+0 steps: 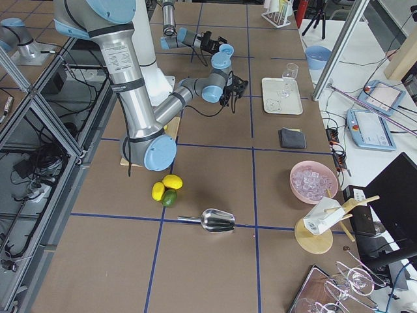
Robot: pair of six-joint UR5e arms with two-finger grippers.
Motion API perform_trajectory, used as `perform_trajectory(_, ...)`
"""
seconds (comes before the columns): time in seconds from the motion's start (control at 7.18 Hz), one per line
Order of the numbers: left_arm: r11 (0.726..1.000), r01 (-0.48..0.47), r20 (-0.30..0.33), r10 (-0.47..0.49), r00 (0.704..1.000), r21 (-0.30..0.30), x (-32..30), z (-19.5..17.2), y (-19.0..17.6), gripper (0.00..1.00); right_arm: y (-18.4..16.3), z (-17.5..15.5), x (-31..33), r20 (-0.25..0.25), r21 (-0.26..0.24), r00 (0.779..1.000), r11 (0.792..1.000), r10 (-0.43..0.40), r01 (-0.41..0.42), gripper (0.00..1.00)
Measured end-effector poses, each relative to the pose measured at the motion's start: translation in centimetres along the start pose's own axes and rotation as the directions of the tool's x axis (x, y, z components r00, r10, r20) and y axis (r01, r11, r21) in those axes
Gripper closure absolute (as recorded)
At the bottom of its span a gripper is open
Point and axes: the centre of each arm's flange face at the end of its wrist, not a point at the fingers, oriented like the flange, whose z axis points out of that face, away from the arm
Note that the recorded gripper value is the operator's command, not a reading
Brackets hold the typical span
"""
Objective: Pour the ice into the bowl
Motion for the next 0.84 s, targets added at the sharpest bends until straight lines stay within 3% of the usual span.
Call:
perform_trajectory(0.14, 0.984, -0.179, 0.035, 0.179, 0.983, -0.011, 0.0, -0.2, -0.3, 1.0, -0.1, 0.2, 0.2, -0.007, 0.001, 1.0, 1.0, 0.003, -0.003, 0.0)
perform_trajectory(0.28, 0.946, -0.323, 0.067, 0.324, 0.944, -0.029, 0.4, -0.6, 0.0, 1.0, -0.3, 0.5, 0.5, -0.014, 0.003, 1.0, 1.0, 0.006, -0.006, 0.0)
perform_trajectory(0.42, 0.878, -0.476, 0.087, 0.479, 0.873, -0.055, 1.1, -1.2, 0.5, 1.0, -0.5, 0.7, 0.8, -0.021, 0.005, 1.0, 1.0, 0.01, -0.01, 0.0)
perform_trajectory(0.56, 0.788, -0.611, 0.096, 0.616, 0.782, -0.082, 1.5, -1.7, 0.8, 1.0, -0.6, 0.8, 1.0, -0.025, 0.006, 1.0, 1.0, 0.012, -0.012, 0.0)
perform_trajectory(0.84, 0.596, -0.793, 0.089, 0.803, 0.589, -0.124, 2.5, -2.4, 0.2, 1.0, -0.9, 0.9, 1.3, -0.031, 0.011, 0.999, 1.0, 0.016, -0.016, 0.0)
